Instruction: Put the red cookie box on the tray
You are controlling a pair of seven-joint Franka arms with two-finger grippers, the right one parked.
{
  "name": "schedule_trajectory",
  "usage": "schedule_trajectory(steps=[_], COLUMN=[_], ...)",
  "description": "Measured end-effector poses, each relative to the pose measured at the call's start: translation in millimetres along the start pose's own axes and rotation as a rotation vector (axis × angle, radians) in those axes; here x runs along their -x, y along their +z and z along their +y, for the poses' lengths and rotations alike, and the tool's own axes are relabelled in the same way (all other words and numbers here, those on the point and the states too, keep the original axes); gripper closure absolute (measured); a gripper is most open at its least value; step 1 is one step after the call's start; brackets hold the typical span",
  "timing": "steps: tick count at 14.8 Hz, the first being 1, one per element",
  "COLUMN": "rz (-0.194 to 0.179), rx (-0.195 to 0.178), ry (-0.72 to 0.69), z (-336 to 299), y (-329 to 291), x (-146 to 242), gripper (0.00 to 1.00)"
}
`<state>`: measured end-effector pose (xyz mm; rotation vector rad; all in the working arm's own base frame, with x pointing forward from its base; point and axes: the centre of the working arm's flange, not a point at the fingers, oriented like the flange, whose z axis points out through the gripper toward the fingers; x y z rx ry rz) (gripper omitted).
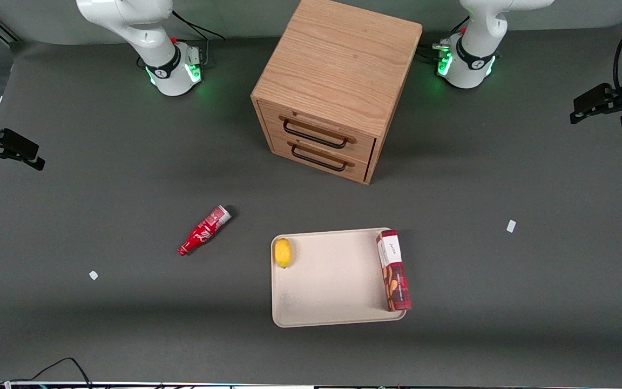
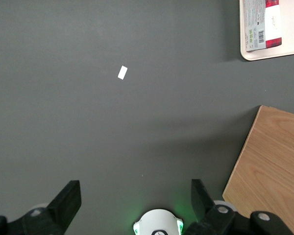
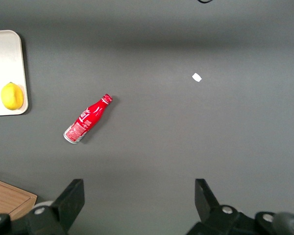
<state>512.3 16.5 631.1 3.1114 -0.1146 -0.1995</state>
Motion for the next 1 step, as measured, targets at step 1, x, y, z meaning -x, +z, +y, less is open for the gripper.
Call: schedule_trajectory(steps=[1], rz=[-0.006], rx=[0.000], ry=[0.000], z=[0.1], y=[-1.0], x=[-3.6], gripper=[0.00])
